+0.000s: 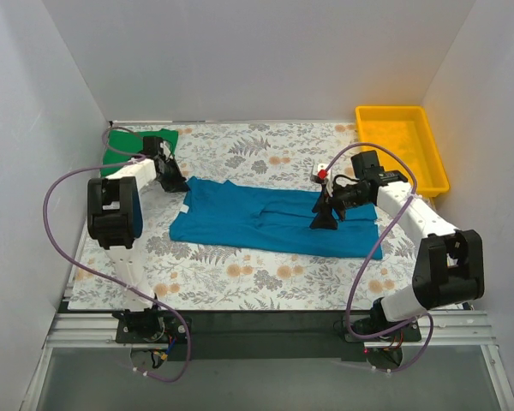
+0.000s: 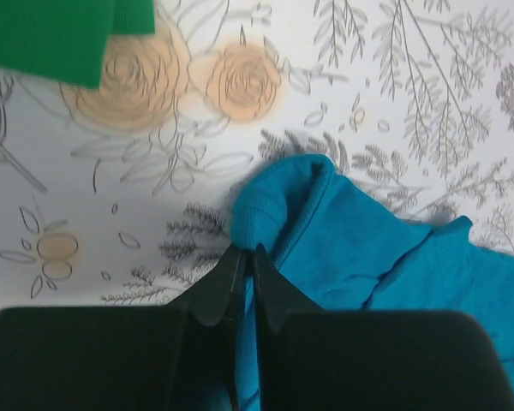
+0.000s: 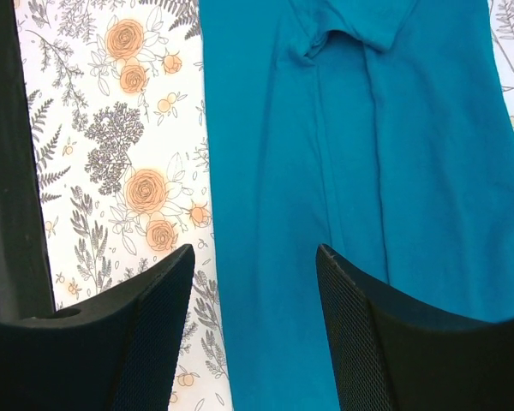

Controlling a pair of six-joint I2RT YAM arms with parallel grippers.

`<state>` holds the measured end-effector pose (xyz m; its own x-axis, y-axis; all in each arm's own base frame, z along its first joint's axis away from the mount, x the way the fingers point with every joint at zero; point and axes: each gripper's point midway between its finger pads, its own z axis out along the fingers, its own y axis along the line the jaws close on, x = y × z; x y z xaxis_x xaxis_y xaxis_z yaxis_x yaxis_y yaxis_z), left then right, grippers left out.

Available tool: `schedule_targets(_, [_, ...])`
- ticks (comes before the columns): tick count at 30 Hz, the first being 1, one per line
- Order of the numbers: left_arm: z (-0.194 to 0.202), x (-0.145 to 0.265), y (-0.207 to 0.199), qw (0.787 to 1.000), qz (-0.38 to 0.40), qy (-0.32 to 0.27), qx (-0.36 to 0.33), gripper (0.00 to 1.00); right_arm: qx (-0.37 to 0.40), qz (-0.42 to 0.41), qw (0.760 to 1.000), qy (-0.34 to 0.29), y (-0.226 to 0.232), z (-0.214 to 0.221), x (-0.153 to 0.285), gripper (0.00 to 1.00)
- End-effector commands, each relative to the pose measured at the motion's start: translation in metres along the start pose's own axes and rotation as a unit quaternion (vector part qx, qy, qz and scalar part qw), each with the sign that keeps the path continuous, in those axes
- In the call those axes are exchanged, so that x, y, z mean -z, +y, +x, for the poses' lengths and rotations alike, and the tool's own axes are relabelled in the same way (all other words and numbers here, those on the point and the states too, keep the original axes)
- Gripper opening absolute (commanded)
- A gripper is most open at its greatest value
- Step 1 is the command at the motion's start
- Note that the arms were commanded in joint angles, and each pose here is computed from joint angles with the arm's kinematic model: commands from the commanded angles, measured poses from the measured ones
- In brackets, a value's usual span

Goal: Fold and stack the t-shirts
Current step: Fold the tshirt

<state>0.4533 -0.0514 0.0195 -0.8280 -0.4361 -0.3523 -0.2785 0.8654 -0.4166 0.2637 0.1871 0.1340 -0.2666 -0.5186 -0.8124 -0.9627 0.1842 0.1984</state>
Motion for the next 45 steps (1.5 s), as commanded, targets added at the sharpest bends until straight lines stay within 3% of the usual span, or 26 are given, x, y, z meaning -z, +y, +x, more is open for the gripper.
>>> schedule_targets(1, [-0.043,0.0,-0.006,0.998,-0.038,-0.039,-0.019,0.0,0.013,-0.002,1.0,-0.023,0.006,-0.01,0.006,0.65])
schedule_targets(4, [-0.048,-0.022,-0.023,0.998,-0.044,-0.02,-0.031,0.0,0.01,0.003,1.0,-0.017,0.004,-0.006,0.006,0.65])
schedule_targets(8, [-0.096,-0.055,-0.059,0.998,-0.023,-0.045,-0.045,0.0,0.008,0.004,1.0,-0.011,0.002,-0.003,0.004,0.65])
schedule_targets(14, [-0.121,-0.098,-0.095,0.996,0.058,-0.072,0.006,0.0,-0.005,0.005,1.0,-0.004,-0.002,0.003,0.001,0.64])
schedule_targets(17, [-0.147,-0.092,-0.133,0.986,0.124,-0.106,0.029,0.13,-0.012,0.023,1.0,0.01,-0.01,0.012,-0.002,0.64])
schedule_targets(18, [-0.155,-0.085,-0.142,0.983,0.136,-0.12,0.028,0.32,-0.009,0.029,0.999,0.013,-0.014,0.013,-0.003,0.64])
schedule_targets(20, [-0.181,-0.056,-0.162,0.974,0.156,-0.163,0.02,0.42,-0.008,0.039,0.999,0.026,-0.018,0.02,-0.006,0.64])
schedule_targets(24, [-0.217,0.012,-0.166,0.962,0.152,-0.228,0.007,0.47,0.029,0.099,0.992,0.07,-0.045,0.014,-0.02,0.67])
schedule_targets(25, [-0.21,0.013,-0.155,0.964,0.137,-0.226,0.005,0.49,-0.01,0.126,0.988,0.084,-0.06,0.02,-0.022,0.67])
schedule_targets(26, [-0.22,0.056,-0.159,0.956,0.131,-0.263,-0.004,0.5,-0.009,0.157,0.985,0.068,-0.081,-0.002,-0.018,0.69])
schedule_targets(28, [-0.219,0.092,-0.154,0.948,0.114,-0.296,-0.038,0.56,-0.05,0.193,0.978,0.054,-0.109,-0.021,-0.02,0.71])
schedule_targets(30, [-0.189,0.13,-0.134,0.946,0.089,-0.308,-0.055,0.62,-0.088,0.205,0.974,0.034,-0.146,-0.047,-0.029,0.73])
schedule_targets(31, [-0.181,0.142,-0.12,0.943,0.082,-0.318,-0.05,0.67,-0.138,0.179,0.973,0.034,-0.154,-0.037,-0.049,0.73])
schedule_targets(32, [-0.152,0.164,-0.103,0.944,0.073,-0.319,-0.044,0.78,-0.161,0.18,0.97,0.027,-0.164,-0.041,-0.053,0.73])
schedule_targets(33, [-0.144,0.176,-0.075,0.943,0.062,-0.326,-0.028,0.82,-0.16,0.193,0.968,-0.003,-0.183,-0.071,-0.048,0.73])
schedule_targets(34, [-0.13,0.188,-0.067,0.941,0.067,-0.331,-0.021,0.87,-0.202,0.176,0.963,-0.004,-0.193,-0.061,-0.064,0.73])
schedule_targets(35, [-0.118,0.231,-0.07,0.927,0.085,-0.364,-0.026,0.92,-0.215,0.177,0.96,-0.015,-0.204,-0.067,-0.065,0.74])
schedule_targets(36, [-0.085,0.215,-0.042,0.939,0.07,-0.337,-0.014,0.94,-0.215,0.187,0.958,-0.039,-0.22,-0.09,-0.06,0.74])
schedule_targets(38, [-0.053,0.249,-0.039,0.928,0.08,-0.363,-0.02,0.98,-0.256,0.158,0.953,-0.032,-0.234,-0.075,-0.083,0.74])
schedule_targets(40, [-0.012,0.239,-0.029,0.94,0.093,-0.327,-0.006,0.98,-0.264,0.143,0.953,-0.042,-0.245,-0.079,-0.094,0.74])
schedule_targets(45, [0.045,0.236,-0.026,0.952,0.129,-0.277,0.023,0.97,-0.266,0.153,0.951,-0.028,-0.255,-0.064,-0.109,0.73])
